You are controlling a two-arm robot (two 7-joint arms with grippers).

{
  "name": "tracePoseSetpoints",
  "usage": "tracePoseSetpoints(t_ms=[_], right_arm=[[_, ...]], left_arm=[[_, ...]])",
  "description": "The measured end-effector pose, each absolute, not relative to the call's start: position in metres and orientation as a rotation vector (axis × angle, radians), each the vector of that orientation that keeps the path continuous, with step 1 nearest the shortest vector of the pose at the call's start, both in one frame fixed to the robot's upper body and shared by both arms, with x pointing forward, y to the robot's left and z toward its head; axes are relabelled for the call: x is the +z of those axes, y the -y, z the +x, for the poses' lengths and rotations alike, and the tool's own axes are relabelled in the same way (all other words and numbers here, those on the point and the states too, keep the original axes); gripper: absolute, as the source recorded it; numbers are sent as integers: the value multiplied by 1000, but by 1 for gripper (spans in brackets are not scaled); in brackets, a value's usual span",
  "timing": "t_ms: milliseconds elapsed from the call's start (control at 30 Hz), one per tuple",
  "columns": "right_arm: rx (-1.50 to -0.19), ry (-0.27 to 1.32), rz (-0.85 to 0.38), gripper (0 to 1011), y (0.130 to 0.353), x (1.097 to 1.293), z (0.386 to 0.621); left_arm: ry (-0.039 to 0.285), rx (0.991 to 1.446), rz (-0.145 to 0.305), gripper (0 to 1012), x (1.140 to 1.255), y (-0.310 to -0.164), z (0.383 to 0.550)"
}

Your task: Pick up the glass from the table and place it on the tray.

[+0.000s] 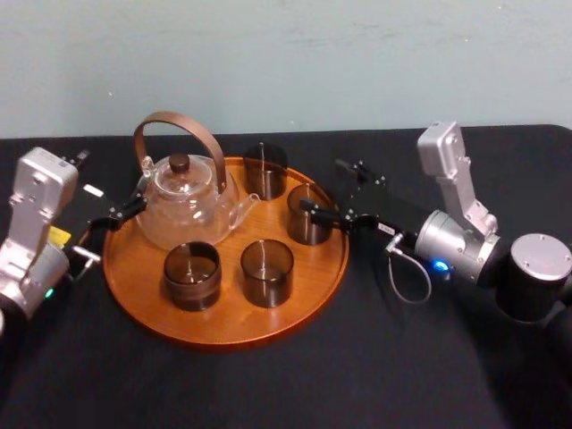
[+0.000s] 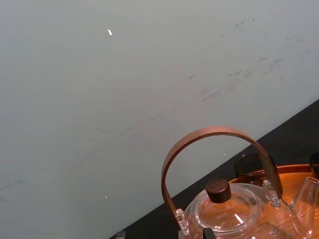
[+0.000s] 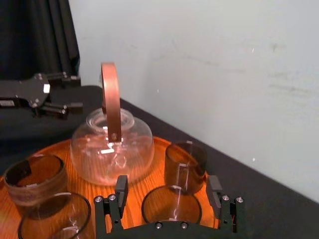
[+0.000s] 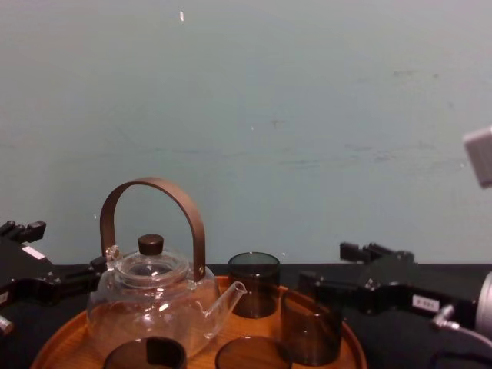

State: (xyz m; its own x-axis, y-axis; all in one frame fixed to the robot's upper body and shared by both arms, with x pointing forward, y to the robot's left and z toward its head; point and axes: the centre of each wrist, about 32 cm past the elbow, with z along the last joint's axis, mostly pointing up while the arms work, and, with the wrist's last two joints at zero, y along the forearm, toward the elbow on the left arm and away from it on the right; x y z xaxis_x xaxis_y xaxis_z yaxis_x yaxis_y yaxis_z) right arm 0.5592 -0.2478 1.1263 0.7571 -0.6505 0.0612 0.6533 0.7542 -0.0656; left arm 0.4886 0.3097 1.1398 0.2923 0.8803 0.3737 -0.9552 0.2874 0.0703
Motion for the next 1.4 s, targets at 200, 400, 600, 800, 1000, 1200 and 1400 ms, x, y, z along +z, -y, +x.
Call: tracePoseSetpoints(t_ms=[200,400,600,800,1000,1200,1400], right_arm=[[-715,65,-48,1002,256,1138,550],[-720,85,-10,1002,266,1145,536],[-751,98,12,1002,283,1148,517],[-795,100,22,1002,302,1147,498],[-842,83,30,1002,319,1142,486],[-884,75,29,1002,330,1136,481],[-929,83,24,1002,333,1130,479]], left_arm=[[285,1248,305,1001,1140,-310,489],[285,1248,305,1001,1140,-310,489],[285,1248,305,1001,1140,-310,489],[285,1248,305,1002,1140,-310,489],[285,1248,304,1001,1140,-310,489],[285,1248,305,1001,1140,-310,489],[285,1248,304,1001,1140,-310,489]])
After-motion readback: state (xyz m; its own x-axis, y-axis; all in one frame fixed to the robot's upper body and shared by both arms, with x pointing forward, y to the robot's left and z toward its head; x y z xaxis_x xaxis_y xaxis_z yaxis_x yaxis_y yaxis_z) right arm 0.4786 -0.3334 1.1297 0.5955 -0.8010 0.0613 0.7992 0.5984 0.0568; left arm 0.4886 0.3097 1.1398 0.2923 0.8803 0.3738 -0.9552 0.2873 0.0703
